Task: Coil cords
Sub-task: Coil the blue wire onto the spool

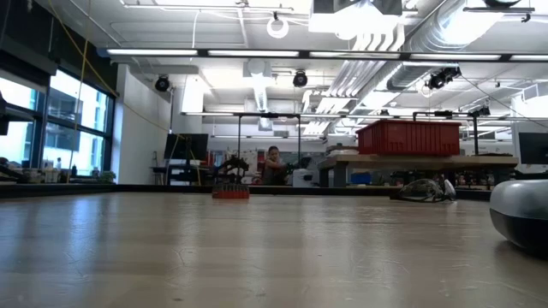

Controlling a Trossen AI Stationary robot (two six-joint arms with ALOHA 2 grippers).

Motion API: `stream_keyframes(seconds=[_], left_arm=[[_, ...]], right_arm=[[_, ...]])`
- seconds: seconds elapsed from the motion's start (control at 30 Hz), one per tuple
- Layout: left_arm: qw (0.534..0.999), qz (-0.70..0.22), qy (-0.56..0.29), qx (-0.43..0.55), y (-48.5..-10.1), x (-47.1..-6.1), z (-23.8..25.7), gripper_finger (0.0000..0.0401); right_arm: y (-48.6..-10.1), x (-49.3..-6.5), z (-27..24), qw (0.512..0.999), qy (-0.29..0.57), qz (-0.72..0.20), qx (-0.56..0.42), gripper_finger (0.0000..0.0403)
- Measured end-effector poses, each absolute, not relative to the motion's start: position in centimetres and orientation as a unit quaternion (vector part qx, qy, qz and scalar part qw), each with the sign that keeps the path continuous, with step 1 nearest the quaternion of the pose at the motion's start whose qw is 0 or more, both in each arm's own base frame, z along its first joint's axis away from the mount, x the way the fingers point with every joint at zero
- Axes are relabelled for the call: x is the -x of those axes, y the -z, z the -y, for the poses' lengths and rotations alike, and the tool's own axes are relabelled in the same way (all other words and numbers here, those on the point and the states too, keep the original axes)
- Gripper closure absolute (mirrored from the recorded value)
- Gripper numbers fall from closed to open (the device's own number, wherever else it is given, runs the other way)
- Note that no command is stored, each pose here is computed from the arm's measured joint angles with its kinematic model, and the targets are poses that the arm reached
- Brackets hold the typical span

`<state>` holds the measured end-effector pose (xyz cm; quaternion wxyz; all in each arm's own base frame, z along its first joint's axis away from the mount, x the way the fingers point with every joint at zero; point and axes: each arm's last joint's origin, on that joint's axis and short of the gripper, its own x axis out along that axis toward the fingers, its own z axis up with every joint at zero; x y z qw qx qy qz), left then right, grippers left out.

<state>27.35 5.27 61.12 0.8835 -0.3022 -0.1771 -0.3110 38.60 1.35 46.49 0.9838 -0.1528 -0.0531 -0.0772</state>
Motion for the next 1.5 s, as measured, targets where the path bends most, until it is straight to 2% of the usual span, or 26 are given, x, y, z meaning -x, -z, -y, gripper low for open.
stream_keyframes(seconds=[1.33,1.43,1.5], left_arm=[[0.886,0.178,0.303,0.304,-60.72,-28.18,-5.35,0.0401],[0.886,0.177,0.304,0.303,-60.72,-28.18,-5.34,0.0401],[0.886,0.177,0.304,0.303,-60.71,-28.18,-5.34,0.0401]], right_arm=[[-46.77,-38.16,-1.68,0.986,0.054,0.053,0.151,0.0332],[-46.77,-38.16,-1.72,0.986,0.053,0.053,0.151,0.0344],[-46.77,-38.15,-1.91,0.986,0.048,0.054,0.151,0.0367]])
